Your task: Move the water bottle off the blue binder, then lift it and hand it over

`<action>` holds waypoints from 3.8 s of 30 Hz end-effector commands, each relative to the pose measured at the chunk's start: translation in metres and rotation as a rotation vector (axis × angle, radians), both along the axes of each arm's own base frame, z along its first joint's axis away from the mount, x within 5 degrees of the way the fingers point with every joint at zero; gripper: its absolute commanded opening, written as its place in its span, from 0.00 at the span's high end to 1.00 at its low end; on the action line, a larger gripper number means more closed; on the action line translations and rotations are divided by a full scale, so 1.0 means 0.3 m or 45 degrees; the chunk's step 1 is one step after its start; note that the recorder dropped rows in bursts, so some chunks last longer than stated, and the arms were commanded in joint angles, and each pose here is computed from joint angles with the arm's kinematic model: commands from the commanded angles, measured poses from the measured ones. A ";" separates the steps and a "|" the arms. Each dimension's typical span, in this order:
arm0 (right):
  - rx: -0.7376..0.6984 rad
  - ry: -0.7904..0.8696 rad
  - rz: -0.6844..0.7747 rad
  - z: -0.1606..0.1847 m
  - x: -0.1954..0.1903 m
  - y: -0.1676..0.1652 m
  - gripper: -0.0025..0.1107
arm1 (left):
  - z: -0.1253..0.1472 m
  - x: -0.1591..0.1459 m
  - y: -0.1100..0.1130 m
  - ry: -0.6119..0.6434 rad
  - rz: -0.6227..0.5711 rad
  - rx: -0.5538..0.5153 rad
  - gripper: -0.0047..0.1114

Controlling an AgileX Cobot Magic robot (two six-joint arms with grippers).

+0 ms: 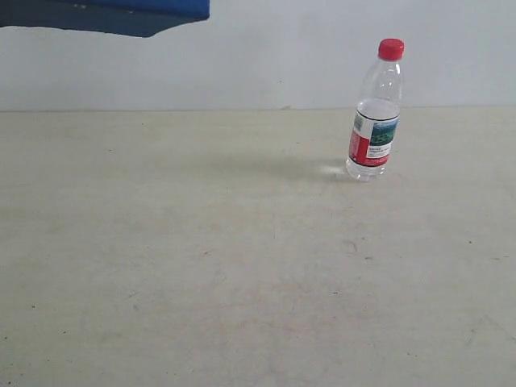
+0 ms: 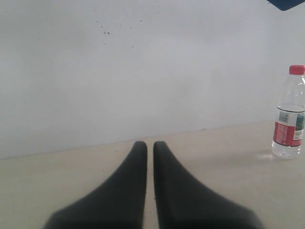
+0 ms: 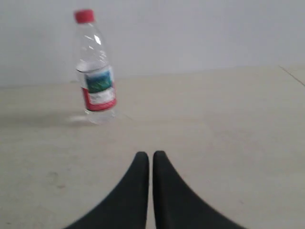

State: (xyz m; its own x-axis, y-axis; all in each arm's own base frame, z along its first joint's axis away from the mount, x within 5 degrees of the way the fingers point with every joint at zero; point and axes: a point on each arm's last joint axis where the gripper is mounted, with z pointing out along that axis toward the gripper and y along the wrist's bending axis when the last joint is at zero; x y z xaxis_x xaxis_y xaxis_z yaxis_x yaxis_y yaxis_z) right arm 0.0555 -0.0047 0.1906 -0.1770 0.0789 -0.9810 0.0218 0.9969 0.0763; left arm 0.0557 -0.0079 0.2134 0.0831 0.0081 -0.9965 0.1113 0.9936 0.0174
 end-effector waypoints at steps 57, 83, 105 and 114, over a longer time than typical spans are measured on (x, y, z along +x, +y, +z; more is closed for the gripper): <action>-0.203 0.072 0.101 -0.023 -0.005 0.018 0.98 | -0.002 0.000 -0.001 0.004 -0.004 -0.014 0.92; -0.171 0.132 -0.091 -0.033 -0.010 -0.009 0.98 | -0.002 0.000 0.000 0.003 0.002 -0.015 0.92; -0.171 0.132 -0.091 -0.033 -0.010 -0.009 0.98 | 0.058 -0.008 0.025 -0.144 0.018 -0.559 0.92; -0.171 0.132 -0.091 -0.033 -0.010 -0.009 0.98 | -0.105 -0.008 0.016 0.466 0.105 -0.387 0.92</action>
State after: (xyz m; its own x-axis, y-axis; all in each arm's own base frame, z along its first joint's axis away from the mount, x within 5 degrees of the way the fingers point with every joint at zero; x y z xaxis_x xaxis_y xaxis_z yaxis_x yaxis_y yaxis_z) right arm 0.0528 -0.0072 0.1799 -0.2838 -0.0359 -0.9582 0.0908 0.9938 -0.0641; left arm 0.0557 -0.0042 0.1984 -0.1106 -0.3083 -0.9448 0.0395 0.9486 -0.3141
